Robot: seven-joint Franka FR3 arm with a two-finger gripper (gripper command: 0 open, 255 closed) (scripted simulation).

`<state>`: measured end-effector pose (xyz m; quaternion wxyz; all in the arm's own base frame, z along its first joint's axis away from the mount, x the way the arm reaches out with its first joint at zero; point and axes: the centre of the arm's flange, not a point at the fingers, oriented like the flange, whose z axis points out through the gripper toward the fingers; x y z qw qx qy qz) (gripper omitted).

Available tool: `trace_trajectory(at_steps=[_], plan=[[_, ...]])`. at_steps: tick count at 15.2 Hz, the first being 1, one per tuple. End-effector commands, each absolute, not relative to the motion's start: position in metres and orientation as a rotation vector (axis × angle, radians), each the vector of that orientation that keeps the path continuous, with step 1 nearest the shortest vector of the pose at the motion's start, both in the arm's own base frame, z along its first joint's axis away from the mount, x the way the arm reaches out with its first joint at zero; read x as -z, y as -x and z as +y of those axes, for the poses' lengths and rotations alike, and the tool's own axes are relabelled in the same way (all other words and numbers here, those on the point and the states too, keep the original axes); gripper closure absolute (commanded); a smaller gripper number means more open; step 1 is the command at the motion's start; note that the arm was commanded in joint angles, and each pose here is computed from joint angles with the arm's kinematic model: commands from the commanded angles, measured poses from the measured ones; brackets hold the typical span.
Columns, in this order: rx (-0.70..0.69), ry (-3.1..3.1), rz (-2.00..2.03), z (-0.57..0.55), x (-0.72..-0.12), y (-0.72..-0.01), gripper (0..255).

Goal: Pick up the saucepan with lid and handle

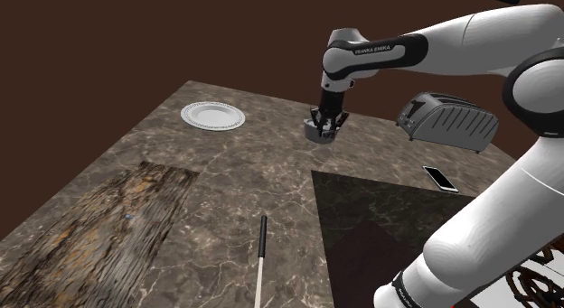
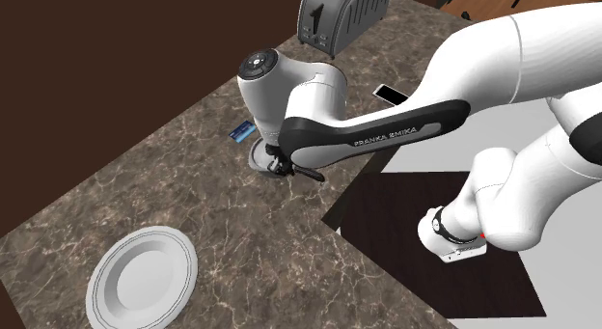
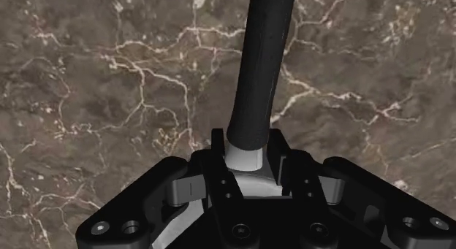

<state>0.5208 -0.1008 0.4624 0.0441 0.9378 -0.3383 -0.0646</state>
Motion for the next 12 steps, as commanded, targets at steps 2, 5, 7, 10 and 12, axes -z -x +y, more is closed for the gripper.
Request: trace_trajectory(at_steps=[2,5,7,10,12], plan=[[0.197,-2.866,-1.034,-0.102,-0.478,-0.520,255],[0.197,-2.866,-1.034,-0.102,-0.494,-0.520,255],[0.197,-2.866,-1.034,-0.102,-0.505,-0.520,255],[0.197,-2.866,-1.034,-0.102,-0.520,-0.520,255],[0.197,-2.866,-1.034,-0.102,-0.521,-0.520,255]])
